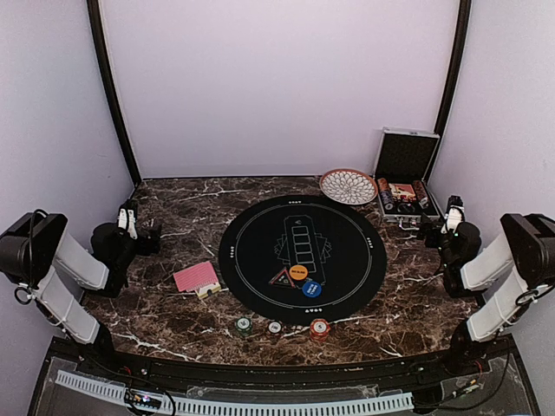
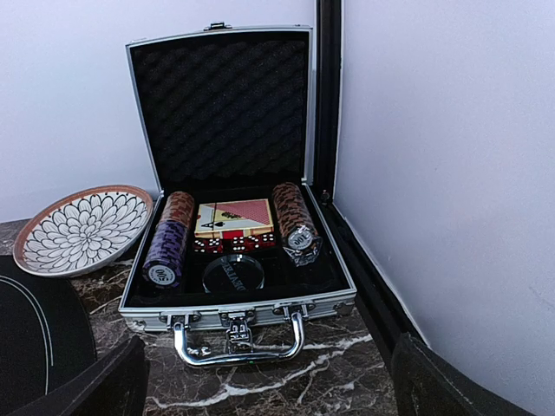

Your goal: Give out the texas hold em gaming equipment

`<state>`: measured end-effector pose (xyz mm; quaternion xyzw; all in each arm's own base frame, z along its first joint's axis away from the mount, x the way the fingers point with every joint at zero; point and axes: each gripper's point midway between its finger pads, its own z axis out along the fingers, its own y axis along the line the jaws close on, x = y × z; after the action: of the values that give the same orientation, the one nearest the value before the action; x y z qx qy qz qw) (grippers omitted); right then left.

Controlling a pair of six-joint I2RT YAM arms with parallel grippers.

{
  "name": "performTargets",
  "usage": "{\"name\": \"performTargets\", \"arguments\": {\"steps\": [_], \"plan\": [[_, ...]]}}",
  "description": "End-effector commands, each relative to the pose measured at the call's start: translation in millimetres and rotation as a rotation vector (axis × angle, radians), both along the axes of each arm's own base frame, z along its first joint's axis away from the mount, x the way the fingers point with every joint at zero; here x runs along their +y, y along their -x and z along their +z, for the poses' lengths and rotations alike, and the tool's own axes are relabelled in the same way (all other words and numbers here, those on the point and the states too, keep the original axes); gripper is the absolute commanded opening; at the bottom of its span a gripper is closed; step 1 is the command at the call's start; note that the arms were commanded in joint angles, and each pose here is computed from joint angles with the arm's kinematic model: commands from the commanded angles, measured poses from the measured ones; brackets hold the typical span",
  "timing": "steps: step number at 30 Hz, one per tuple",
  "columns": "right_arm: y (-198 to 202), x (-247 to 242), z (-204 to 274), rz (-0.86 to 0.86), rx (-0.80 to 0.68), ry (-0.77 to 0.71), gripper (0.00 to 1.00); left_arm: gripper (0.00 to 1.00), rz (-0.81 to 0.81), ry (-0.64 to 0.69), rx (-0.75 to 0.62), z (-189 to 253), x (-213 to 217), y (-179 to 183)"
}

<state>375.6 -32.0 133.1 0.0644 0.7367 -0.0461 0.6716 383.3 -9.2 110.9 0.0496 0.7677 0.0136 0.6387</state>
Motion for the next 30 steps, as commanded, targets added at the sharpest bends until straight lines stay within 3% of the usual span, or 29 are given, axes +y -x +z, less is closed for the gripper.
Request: {"name": "performTargets", "arguments": {"steps": [1, 14, 20, 25, 30], "plan": [[-4, 0, 9, 0.007, -0.033, 0.004, 0.98, 0.99, 0.001, 0.006, -0.049, 13, 1, -4], [-3, -1, 10, 0.001, -0.038, 0.002, 0.99, 0.99, -0.004, 0.007, -0.048, 13, 0, -4], [-14, -34, 37, -0.221, 0.031, -0.045, 0.99, 0.99, -0.021, 0.006, -0.028, 21, -2, -10], [-19, -25, 69, -0.168, -0.018, -0.104, 0.99, 0.99, -0.071, -0.067, 0.203, 14, -4, -26], [-23, -31, 90, -0.202, -0.038, -0.220, 0.98, 0.99, -0.051, -0.034, 0.304, 29, 13, -21]]}}
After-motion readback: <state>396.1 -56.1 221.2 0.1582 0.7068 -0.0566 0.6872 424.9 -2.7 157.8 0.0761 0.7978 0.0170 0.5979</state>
